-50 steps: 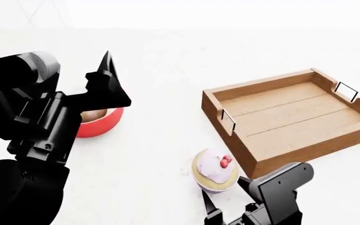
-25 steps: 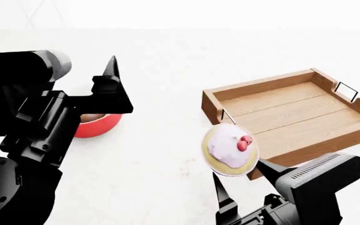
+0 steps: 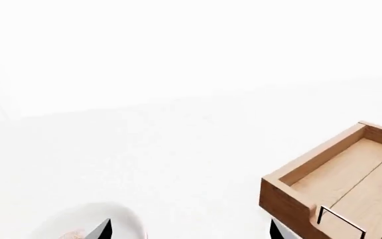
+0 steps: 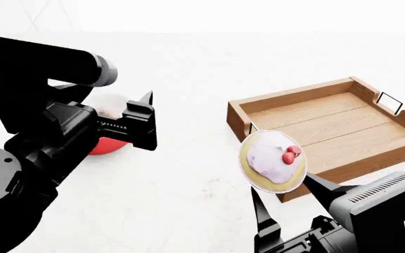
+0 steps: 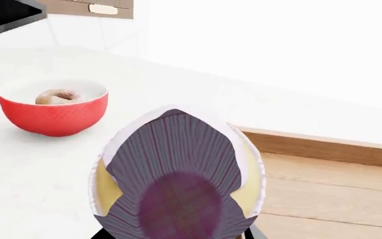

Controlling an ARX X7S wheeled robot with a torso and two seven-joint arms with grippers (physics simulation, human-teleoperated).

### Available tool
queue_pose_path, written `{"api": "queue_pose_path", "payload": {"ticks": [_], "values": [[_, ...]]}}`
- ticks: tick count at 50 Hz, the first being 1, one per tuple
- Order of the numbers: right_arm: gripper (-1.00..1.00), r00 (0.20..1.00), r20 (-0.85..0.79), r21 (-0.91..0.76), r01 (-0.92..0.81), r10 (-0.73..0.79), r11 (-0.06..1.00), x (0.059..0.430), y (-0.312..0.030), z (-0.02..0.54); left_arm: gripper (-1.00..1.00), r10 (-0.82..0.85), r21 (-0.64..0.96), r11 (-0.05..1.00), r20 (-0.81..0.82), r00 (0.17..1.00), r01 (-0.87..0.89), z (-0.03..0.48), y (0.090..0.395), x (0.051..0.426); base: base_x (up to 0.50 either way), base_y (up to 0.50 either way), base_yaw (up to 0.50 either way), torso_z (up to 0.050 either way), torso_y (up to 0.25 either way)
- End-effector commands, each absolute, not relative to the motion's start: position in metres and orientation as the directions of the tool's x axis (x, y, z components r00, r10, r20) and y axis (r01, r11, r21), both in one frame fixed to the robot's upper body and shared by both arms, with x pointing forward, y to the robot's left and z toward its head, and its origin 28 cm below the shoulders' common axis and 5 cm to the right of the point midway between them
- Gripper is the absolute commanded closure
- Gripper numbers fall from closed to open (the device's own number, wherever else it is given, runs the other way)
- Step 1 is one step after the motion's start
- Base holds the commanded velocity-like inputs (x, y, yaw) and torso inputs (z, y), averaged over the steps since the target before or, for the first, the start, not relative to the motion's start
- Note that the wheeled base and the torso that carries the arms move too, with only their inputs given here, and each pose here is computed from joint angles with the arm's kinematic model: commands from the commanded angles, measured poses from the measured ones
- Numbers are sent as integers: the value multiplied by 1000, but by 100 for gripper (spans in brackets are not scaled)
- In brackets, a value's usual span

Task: Pick up the bowl with donut and place it on the tray. Pick up the cupcake and place it on the tray.

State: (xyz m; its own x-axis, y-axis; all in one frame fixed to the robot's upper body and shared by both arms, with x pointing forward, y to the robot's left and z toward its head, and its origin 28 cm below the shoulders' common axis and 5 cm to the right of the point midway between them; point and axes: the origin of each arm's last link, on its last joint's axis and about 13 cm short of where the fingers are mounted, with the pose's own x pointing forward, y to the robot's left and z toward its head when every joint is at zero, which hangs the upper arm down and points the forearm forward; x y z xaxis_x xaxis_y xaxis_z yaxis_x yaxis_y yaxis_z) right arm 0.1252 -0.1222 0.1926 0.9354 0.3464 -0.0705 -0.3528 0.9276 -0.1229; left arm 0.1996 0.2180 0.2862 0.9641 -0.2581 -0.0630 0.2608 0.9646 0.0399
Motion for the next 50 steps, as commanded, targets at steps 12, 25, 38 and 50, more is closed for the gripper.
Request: {"api": "queue_pose_path", "payload": {"ticks": [12,25,38,50], "values": [[100,939,-49,-147,-344,340,927,129,-123,194,-100,-340,-147,937,-169,925,318,268,214,231,0,0,0,0,0],[100,935,-55,-147,-355,351,923,133,-120,194,-100,-219,23,972,-290,932,235,286,223,243,0,0,0,0,0],[100,934,-56,-146,-358,353,922,136,-119,193,-100,-197,135,955,-373,907,263,302,223,248,0,0,0,0,0],[100,932,-59,-143,-362,357,921,138,-118,192,-100,-198,116,952,-465,863,282,295,238,262,0,0,0,0,0]]}}
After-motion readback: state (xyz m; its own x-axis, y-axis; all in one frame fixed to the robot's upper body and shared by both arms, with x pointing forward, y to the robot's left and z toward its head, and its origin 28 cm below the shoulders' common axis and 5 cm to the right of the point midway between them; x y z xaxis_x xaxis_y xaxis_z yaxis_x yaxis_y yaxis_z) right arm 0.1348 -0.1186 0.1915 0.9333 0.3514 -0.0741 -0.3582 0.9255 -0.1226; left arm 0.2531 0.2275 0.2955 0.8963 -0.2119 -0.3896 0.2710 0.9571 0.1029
